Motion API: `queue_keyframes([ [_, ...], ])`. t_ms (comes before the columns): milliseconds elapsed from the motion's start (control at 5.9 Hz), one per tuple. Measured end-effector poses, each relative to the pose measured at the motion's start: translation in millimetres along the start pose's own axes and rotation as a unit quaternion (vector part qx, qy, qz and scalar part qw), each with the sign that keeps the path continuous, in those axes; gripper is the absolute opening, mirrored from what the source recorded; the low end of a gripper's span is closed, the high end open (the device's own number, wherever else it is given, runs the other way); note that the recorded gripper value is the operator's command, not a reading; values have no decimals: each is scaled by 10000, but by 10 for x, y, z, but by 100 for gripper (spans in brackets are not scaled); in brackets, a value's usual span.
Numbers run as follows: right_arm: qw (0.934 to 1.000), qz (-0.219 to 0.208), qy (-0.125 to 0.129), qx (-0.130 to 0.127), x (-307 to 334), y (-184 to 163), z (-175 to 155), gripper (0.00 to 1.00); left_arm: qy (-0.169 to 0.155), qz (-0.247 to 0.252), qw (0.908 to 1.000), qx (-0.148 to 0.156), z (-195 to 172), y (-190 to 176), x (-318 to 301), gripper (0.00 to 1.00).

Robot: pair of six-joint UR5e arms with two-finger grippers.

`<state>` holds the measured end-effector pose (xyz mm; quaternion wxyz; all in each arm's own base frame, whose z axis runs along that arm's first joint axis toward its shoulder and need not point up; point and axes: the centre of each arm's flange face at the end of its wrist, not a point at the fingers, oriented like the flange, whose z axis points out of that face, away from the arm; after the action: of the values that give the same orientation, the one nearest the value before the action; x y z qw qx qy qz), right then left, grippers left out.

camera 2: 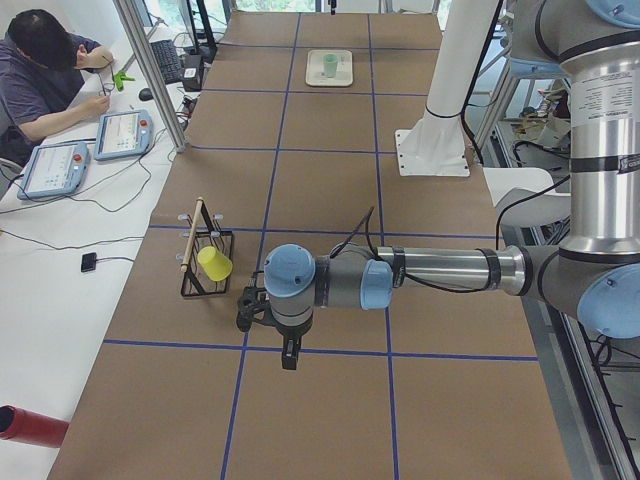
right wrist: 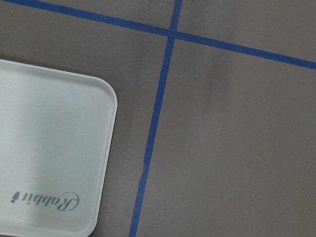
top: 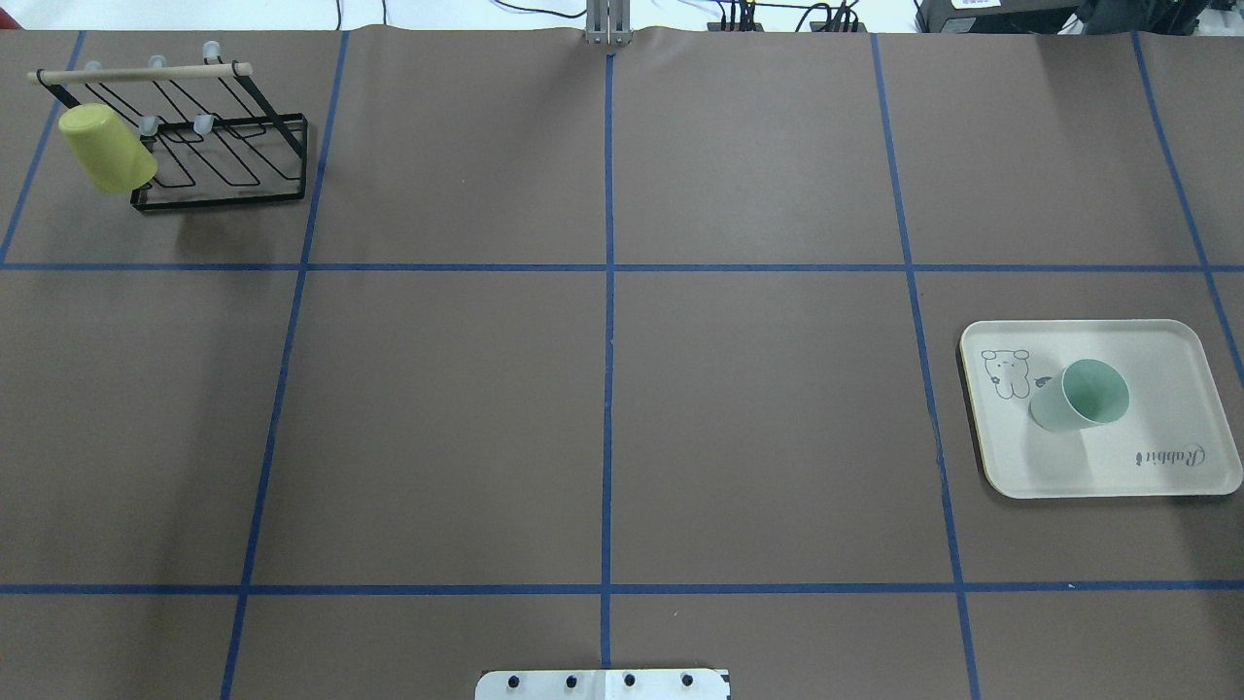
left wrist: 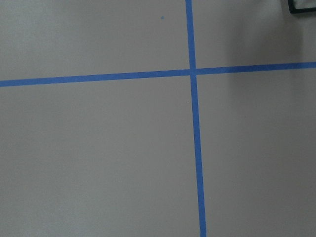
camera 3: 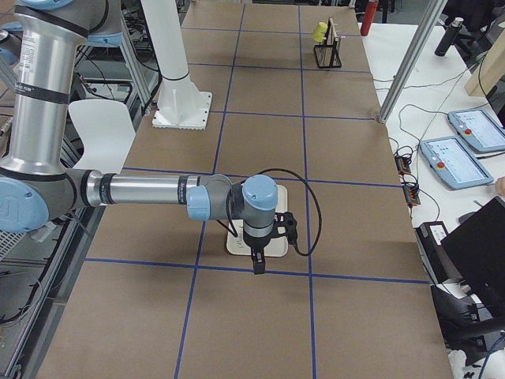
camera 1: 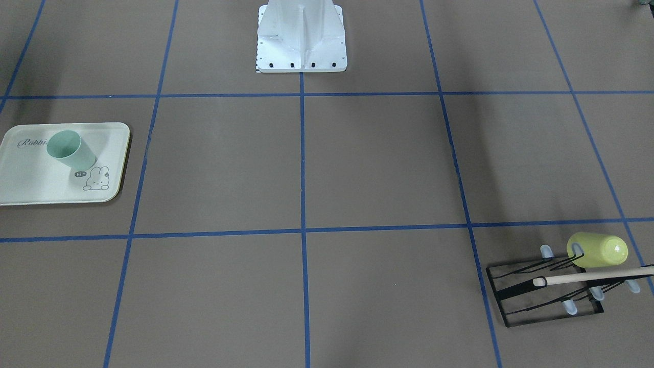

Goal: Left arm grabs green cup and hands to right arm on tray

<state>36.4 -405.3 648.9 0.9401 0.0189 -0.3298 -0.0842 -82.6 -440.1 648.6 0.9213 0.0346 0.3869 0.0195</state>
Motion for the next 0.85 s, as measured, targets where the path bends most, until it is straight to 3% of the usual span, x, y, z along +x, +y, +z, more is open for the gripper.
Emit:
queue_keyframes([
  [848,10000,-14,-11,32,-23,-15,-26,100,8,5,10000,-12,15,20,-3,100],
])
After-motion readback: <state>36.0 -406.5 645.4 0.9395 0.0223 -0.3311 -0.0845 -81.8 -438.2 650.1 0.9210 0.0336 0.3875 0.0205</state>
